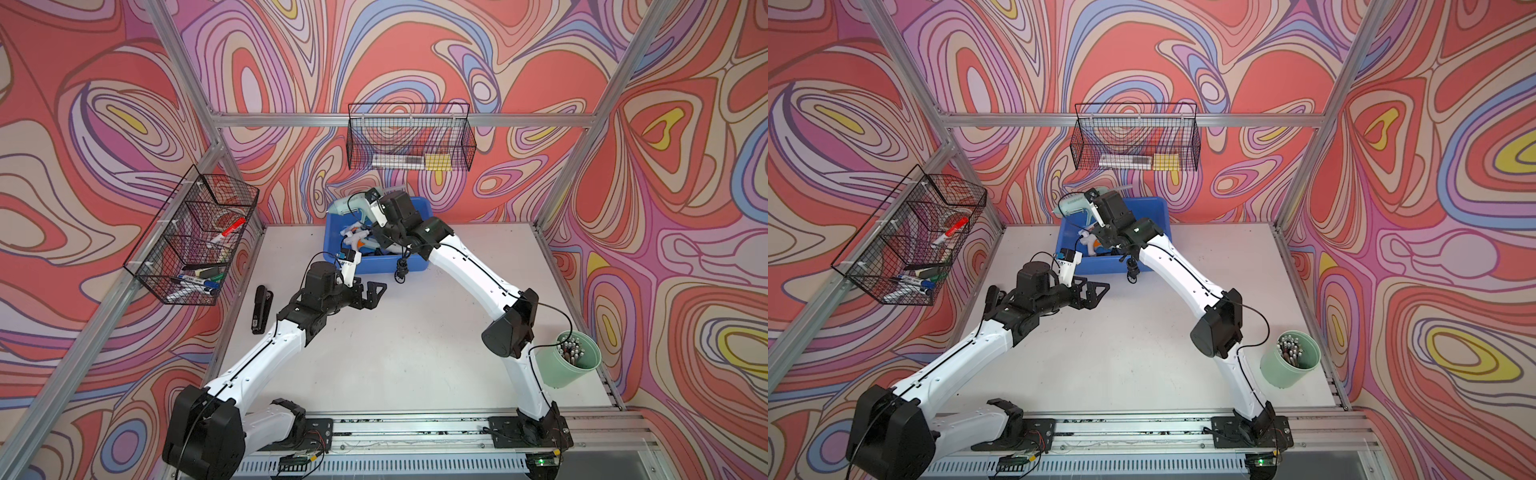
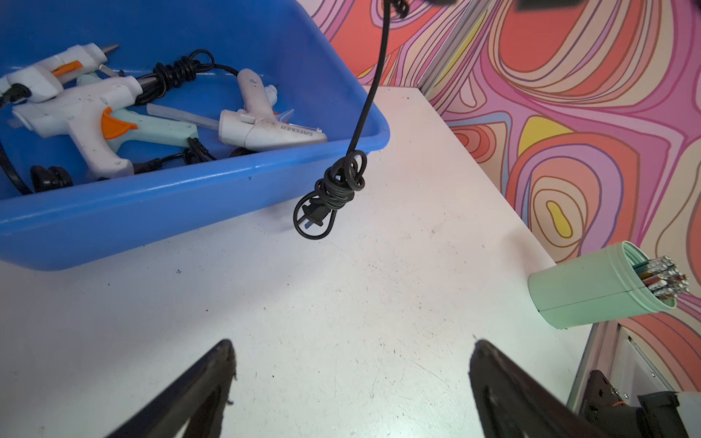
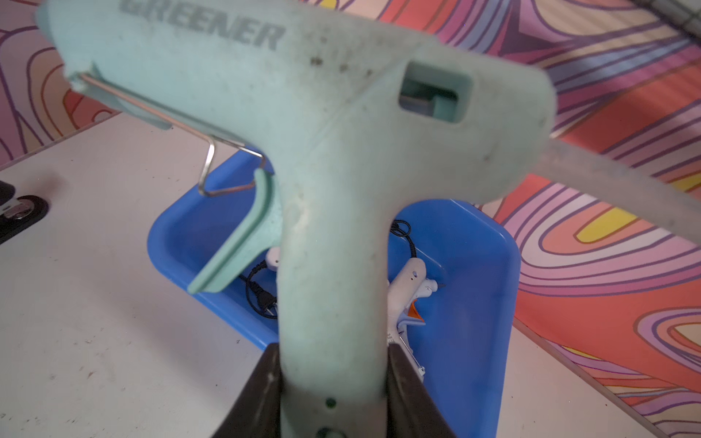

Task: Put the hot melt glue gun into the storage box
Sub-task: Place the hot melt adhesive gun in the storage box.

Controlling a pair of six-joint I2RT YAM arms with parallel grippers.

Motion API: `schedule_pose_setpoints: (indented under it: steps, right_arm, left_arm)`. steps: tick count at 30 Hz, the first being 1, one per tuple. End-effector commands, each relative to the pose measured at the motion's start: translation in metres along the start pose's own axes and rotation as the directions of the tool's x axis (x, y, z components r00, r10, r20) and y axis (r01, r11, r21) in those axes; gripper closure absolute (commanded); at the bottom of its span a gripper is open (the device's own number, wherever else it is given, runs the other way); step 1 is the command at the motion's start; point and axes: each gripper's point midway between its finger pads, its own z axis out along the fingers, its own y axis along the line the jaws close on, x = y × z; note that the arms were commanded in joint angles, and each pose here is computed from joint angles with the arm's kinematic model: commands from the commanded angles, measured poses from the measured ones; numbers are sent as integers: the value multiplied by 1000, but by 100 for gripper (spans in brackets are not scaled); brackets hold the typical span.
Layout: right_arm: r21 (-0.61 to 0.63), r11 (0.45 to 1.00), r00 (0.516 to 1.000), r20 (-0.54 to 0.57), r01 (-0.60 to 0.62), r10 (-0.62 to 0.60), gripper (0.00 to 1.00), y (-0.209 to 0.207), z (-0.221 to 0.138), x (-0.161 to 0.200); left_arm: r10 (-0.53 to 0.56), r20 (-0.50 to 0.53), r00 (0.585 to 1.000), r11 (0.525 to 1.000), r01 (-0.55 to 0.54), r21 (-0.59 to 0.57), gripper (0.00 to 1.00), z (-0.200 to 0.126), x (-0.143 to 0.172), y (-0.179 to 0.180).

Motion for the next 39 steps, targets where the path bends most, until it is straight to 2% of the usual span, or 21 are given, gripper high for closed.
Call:
schedule_pose_setpoints:
  steps: [1, 17, 30, 39]
  right_arm:
    - [6, 997, 994, 73, -76, 75, 100, -22, 14, -11]
    - [97, 985, 986, 106, -141, 130, 100, -80, 78, 14]
    - [91, 989, 993, -9, -115, 117, 100, -66, 143, 76]
    - [103, 985, 985, -87, -141, 150, 100, -70, 170, 116]
  left_arm:
    - [59, 66, 996, 998, -59, 10, 1, -9, -22, -10]
    - [84, 90, 992, 992, -74, -105, 1, -27, -27, 2]
    - [86, 102, 991, 985, -69, -156, 1, -37, -30, 7]
    - [90, 104, 991, 982, -70, -176, 1, -42, -30, 9]
